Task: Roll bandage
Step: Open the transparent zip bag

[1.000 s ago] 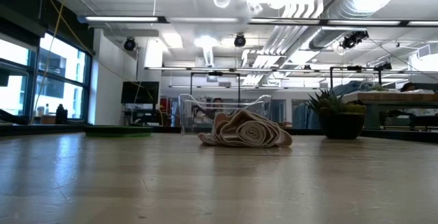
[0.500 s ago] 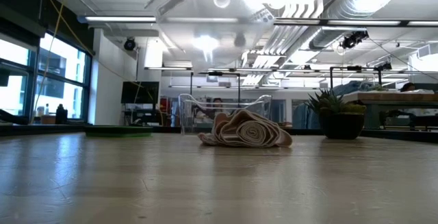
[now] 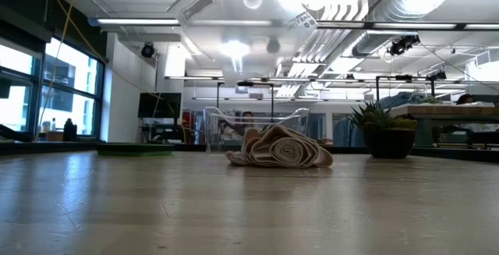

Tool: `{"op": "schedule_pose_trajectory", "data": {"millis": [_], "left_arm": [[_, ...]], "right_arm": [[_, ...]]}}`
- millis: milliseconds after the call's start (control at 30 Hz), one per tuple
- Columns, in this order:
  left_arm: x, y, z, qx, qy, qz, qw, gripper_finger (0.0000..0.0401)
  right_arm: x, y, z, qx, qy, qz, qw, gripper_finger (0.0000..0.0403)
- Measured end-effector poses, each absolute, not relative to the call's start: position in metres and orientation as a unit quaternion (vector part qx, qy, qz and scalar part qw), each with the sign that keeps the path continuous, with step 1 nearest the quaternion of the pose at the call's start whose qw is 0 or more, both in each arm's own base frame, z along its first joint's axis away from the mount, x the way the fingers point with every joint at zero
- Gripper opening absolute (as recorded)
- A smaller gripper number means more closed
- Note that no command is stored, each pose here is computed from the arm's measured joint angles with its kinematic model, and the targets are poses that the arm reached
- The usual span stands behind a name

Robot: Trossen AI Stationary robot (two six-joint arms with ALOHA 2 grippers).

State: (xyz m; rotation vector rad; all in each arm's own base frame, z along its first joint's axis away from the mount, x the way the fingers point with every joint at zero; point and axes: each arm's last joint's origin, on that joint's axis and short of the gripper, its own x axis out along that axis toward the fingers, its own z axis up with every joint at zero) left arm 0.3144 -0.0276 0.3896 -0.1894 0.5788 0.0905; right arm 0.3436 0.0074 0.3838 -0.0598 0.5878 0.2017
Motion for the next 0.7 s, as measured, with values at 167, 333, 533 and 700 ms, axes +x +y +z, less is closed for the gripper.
{"op": "schedule_pose_trajectory", "data": {"millis": [167,333,533,700], "left_arm": [[0.3152,-0.0264,0.3885,-0.098,0.290,0.034,0.951,0.0126],[0.3172,-0.0274,0.3866,-0.101,0.294,0.023,0.950,0.0125],[0.3170,-0.0279,0.3867,-0.104,0.296,0.014,0.949,0.0125],[0.3170,-0.0279,0.3867,-0.105,0.296,0.013,0.949,0.0125]], "right_arm": [[0.3441,0.0074,0.3845,-0.031,0.285,0.100,0.953,0.0000],[0.3443,0.0080,0.3849,-0.051,0.279,0.115,0.952,0.0000],[0.3441,0.0090,0.3853,-0.059,0.274,0.135,0.950,0.0000],[0.3443,0.0110,0.3856,-0.068,0.271,0.139,0.950,0.0000]]}}
